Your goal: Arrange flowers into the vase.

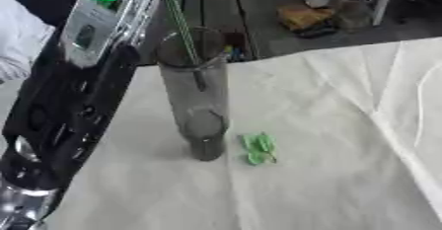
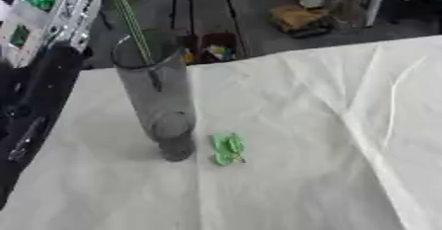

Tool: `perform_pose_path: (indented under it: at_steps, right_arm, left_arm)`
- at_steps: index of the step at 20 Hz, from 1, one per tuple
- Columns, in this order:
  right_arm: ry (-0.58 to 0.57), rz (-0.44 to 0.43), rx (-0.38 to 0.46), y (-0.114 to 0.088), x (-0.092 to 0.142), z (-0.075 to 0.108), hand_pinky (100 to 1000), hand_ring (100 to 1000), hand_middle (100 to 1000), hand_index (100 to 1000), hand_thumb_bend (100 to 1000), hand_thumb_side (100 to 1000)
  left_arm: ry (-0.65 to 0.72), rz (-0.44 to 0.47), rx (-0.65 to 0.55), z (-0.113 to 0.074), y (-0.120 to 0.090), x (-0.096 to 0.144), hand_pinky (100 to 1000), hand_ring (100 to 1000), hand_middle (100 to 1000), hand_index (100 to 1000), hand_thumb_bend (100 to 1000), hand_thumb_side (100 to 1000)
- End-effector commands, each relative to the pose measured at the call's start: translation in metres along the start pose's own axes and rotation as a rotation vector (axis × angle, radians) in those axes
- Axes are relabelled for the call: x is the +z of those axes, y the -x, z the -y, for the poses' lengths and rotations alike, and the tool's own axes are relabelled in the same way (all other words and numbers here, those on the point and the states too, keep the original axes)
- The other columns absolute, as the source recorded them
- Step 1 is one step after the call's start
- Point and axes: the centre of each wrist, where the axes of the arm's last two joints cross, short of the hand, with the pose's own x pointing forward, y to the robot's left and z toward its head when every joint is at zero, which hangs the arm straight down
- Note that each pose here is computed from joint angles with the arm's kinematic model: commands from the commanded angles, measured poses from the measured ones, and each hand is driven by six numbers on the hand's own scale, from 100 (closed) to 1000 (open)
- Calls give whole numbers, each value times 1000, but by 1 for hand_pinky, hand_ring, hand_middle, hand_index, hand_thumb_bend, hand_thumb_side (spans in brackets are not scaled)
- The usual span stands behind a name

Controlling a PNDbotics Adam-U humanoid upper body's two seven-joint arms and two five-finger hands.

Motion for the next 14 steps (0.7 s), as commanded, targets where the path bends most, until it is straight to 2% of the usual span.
perform_pose_path:
  at_steps: [1,2,9,14]
  right_arm:
    - [4,21,-15,-5,-6,-1,470,457,358,639,100,913]
    - [4,21,-15,-5,-6,-1,470,457,358,639,100,912]
    - [7,22,-18,-5,-7,-2,470,457,358,639,100,912]
    - [7,20,-17,-5,-7,-2,470,457,357,640,100,917]
  left_arm:
    - [-109,-37,-56,-1,-12,0,100,112,100,112,100,817]
    - [-110,-31,-56,-1,-13,0,100,155,128,131,100,860]
    - [-118,12,-78,0,-12,5,100,158,132,134,100,863]
    - [-111,24,-127,-2,-8,6,100,228,191,186,100,870]
